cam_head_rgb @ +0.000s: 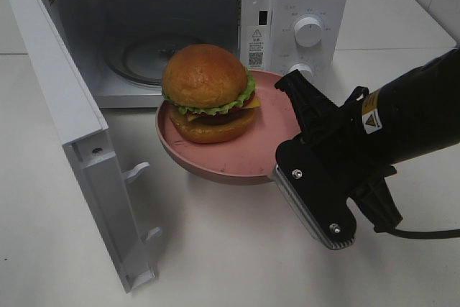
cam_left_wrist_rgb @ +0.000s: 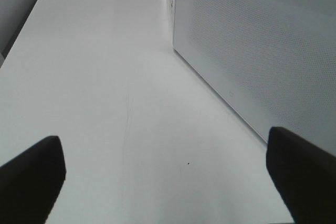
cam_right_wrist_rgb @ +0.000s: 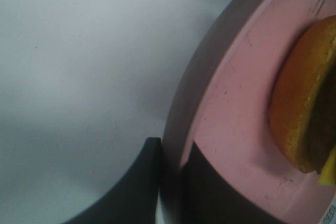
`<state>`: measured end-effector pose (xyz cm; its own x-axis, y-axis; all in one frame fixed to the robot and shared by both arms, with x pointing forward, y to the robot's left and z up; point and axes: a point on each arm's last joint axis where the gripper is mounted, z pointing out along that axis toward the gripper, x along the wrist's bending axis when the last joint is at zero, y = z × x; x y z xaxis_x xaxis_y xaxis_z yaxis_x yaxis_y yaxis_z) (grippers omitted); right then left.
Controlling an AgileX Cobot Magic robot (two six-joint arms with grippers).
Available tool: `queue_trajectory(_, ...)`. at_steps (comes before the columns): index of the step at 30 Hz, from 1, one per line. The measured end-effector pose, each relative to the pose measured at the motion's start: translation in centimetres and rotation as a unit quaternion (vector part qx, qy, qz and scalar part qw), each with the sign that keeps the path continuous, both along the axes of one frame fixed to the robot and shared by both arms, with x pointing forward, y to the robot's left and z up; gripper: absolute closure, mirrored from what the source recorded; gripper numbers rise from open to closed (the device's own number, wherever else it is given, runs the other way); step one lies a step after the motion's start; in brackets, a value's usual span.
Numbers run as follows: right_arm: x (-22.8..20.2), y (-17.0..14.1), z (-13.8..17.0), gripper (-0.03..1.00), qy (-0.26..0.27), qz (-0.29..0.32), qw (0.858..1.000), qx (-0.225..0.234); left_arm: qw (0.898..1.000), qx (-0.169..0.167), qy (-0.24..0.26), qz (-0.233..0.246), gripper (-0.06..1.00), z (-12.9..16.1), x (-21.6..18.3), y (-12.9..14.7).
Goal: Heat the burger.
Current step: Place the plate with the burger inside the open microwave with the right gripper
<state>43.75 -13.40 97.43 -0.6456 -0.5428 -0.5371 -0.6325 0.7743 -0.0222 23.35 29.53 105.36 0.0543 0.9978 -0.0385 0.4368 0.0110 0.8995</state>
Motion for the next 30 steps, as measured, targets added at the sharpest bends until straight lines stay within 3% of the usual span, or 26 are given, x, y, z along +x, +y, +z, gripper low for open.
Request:
queue_trajectory(10, 0.0, 1.7, -1.5, 0.88, 0.009, 0.024, 1.0, -0.006, 1.0, 0.0, 0.0, 0.0, -0.03, 0.0, 0.0, 0.0)
queue_trajectory(19, 2.7, 4.4, -1.3, 0.88, 0.0, 0.021, 1.0, 0.008, 1.0, 0.0, 0.0, 0.0, -0.03, 0.0, 0.0, 0.0)
queue_trajectory(30, 5.2, 6.7, -2.0, 0.88, 0.017, 0.012, 1.0, -0.005, 1.0, 0.0, 0.0, 0.0, -0.03, 0.0, 0.0, 0.0)
